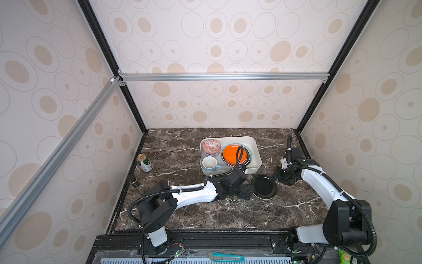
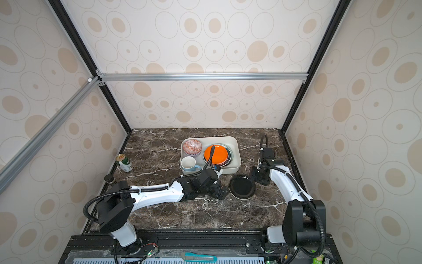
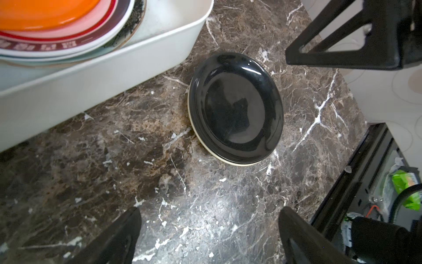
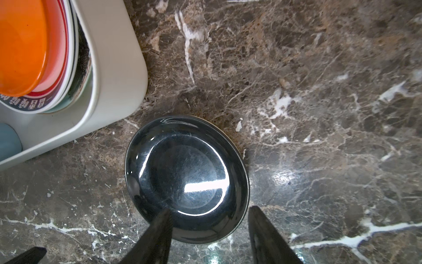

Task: Place the mixed dishes into the plastic bin
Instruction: 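Lower both grippers onto the dark plate's rim on opposite sides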

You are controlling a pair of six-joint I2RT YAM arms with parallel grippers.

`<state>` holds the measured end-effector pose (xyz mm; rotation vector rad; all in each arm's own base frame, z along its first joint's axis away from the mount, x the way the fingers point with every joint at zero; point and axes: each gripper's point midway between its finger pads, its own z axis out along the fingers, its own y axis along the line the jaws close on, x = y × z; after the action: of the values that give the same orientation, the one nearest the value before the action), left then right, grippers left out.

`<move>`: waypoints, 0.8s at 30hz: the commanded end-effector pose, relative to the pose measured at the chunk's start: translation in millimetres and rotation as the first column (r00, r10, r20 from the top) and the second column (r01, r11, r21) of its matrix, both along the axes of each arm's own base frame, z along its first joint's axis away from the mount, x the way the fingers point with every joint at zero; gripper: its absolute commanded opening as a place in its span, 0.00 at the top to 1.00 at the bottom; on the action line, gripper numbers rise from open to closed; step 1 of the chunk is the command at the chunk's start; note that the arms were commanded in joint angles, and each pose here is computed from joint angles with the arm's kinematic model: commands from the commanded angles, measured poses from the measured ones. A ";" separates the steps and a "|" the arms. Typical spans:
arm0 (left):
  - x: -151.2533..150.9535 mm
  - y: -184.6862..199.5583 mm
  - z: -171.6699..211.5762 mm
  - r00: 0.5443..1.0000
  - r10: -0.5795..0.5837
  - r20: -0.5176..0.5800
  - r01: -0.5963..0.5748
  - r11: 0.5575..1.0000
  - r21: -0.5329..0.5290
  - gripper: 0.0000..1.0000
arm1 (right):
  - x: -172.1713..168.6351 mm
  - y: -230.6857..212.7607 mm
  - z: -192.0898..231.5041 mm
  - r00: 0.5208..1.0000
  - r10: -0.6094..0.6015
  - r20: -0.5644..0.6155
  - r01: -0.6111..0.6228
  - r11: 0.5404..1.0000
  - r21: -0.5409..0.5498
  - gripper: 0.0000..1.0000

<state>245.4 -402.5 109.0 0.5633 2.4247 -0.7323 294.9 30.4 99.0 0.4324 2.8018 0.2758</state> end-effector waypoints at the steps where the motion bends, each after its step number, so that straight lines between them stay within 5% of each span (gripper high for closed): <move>1: 10.7 -11.6 2.6 1.000 -0.028 0.003 0.028 0.999 -0.021 0.18 | -1.8 -1.9 -6.9 1.000 -0.005 -0.007 0.005 1.000 0.006 0.44; 8: 12.5 -26.6 -21.9 0.998 -0.054 -0.046 0.053 0.999 -0.007 0.39 | -3.8 -4.9 -17.7 1.000 -0.015 -0.028 0.015 1.000 0.004 0.44; 24: 41.0 -54.7 -30.1 0.996 -0.073 -0.049 0.074 0.997 0.010 0.63 | -7.7 -17.8 -17.7 0.997 -0.062 -0.036 0.062 0.998 0.002 0.44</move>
<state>279.1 -458.0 81.0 0.6374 2.4540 -0.7879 291.4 15.4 82.0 0.5122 2.8082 0.2653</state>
